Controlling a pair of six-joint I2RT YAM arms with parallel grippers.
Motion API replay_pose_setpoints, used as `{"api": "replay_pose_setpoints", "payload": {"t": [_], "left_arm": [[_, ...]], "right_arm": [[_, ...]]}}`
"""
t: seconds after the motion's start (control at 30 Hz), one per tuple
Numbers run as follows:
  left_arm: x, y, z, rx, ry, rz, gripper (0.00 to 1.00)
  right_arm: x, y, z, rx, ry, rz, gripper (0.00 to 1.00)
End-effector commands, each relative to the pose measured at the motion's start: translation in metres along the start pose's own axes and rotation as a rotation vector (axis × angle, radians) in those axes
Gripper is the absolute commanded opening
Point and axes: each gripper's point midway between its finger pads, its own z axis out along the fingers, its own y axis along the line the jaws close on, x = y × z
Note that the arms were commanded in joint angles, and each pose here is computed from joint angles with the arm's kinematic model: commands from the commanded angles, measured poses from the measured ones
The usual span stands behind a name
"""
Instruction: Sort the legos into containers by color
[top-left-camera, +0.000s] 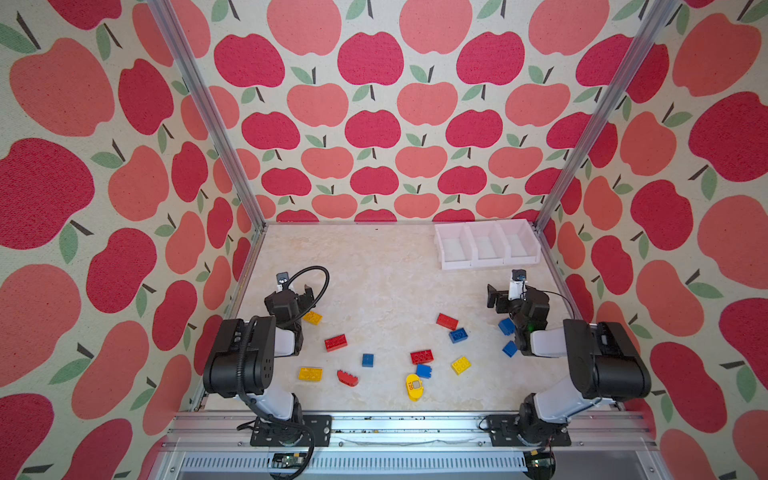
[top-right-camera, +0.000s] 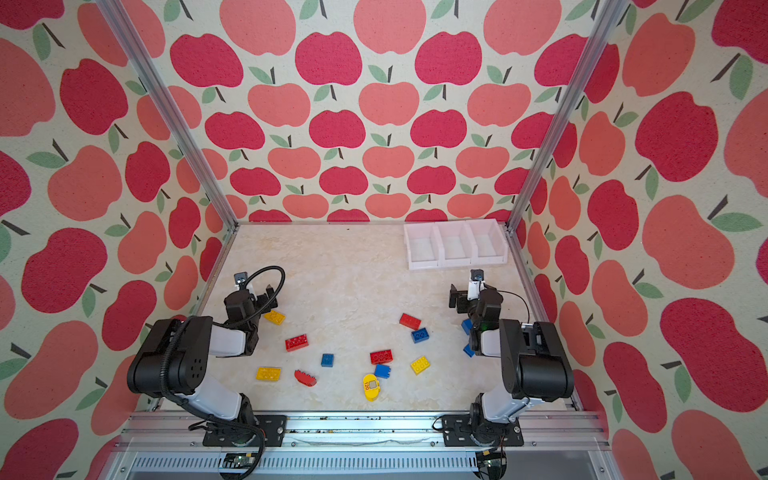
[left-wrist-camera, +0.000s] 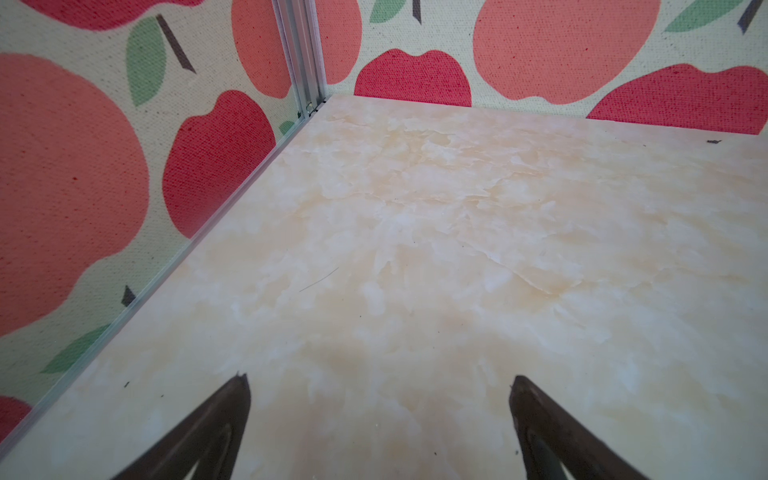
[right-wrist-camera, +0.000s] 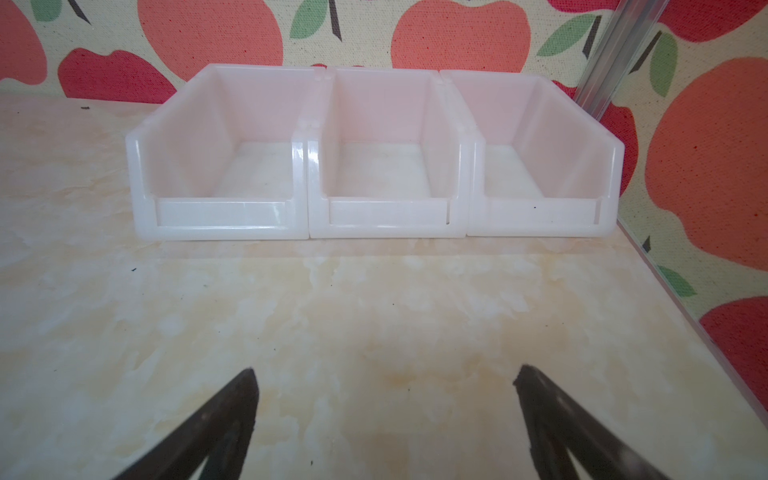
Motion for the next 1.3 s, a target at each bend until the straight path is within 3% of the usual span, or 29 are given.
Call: {"api": "replay_pose_setpoints", "payload": {"t": [0.0, 0.13, 0.3, 0.5, 0.73, 0.93, 1.27], "left_arm": [[-0.028, -0.007, -0.007, 0.03, -0.032, 0.025, 0.99], [-0.05, -0.003, -0.016, 0.011, 0.016, 0.02, 0.99], [-0.063, -0.005, -0.029, 0.018, 0.105, -0.077, 0.99], [-0.058, -0.025, -0.044, 0.053, 0.207, -0.184, 0.99], [-0.052, -0.053, -0.059, 0.086, 0.262, -0.191, 0.99], [-0.044, -0.061, -0.064, 0.108, 0.301, -0.213, 0.99], [-0.039, -0.066, -0.064, 0.12, 0.325, -0.235, 0.99]], "right_arm": [[-0.028, 0.0, -0.003, 0.002, 0.023, -0.018, 0.99], [-0.052, 0.005, -0.009, -0.014, 0.101, -0.008, 0.99], [-0.086, 0.031, -0.005, -0.069, 0.135, 0.008, 0.99], [-0.103, 0.092, 0.027, -0.191, 0.28, -0.008, 0.99], [-0.104, 0.145, 0.081, -0.319, 0.419, 0.072, 0.99], [-0.085, 0.165, 0.119, -0.363, 0.545, 0.119, 0.99], [-0.057, 0.202, 0.146, -0.456, 0.648, 0.124, 0.99]]}}
